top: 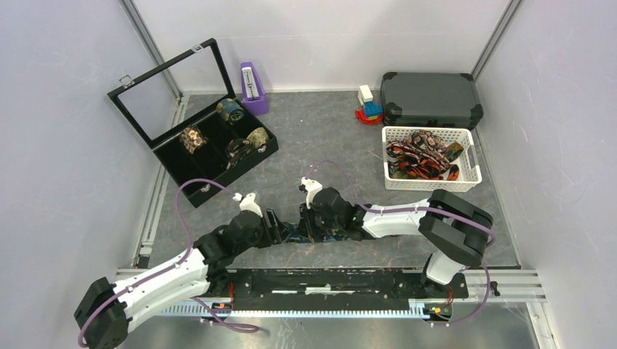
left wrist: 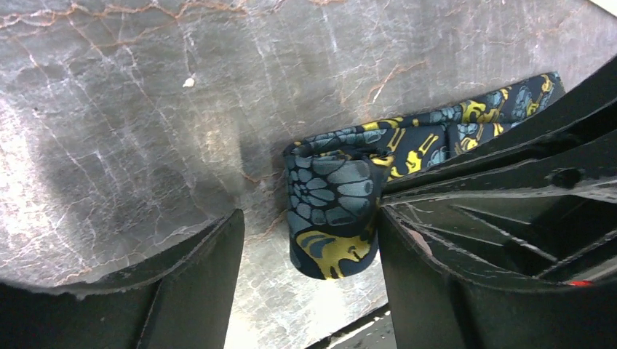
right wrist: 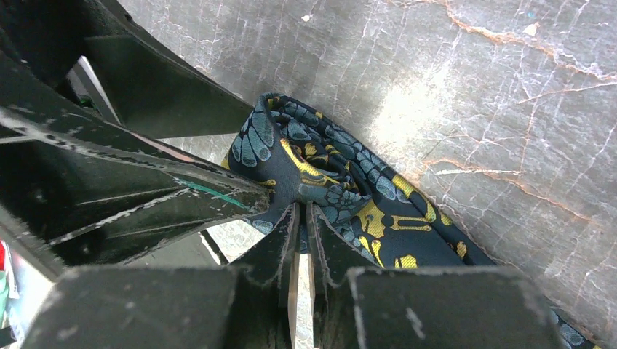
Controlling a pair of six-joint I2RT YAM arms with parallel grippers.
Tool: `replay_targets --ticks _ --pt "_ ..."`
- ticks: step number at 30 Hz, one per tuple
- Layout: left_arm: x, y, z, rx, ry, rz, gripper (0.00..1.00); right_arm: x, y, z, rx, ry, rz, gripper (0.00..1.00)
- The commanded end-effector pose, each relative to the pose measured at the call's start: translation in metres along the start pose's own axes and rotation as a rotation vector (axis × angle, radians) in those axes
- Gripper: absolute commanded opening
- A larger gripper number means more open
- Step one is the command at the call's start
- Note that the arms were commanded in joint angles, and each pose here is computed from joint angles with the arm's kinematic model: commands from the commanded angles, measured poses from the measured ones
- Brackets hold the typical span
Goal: Roll the ties
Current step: Roll the tie at the center of the board.
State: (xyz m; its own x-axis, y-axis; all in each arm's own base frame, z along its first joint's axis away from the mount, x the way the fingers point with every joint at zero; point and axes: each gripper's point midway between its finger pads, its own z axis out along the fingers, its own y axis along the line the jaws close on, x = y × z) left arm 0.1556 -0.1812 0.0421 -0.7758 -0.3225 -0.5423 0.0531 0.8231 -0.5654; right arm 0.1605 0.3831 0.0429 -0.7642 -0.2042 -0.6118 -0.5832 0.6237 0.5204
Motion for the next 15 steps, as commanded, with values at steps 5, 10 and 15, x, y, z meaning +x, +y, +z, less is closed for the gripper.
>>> replay_targets --ticks 5,10,15 --pt "-0.002 -0.011 0.006 0.149 -0.043 -0.01 0.71 0.013 -0.018 0.005 0.044 0.033 0.0 0.12" --pt "-0.001 -0.012 0.009 0.191 -0.052 -0.021 0.69 0.016 -0.019 0.007 0.045 0.04 0.003 0.12" --pt "-0.001 -0.008 0.013 0.188 -0.057 -0.025 0.66 0.018 -0.022 0.007 0.05 0.047 0.004 0.12"
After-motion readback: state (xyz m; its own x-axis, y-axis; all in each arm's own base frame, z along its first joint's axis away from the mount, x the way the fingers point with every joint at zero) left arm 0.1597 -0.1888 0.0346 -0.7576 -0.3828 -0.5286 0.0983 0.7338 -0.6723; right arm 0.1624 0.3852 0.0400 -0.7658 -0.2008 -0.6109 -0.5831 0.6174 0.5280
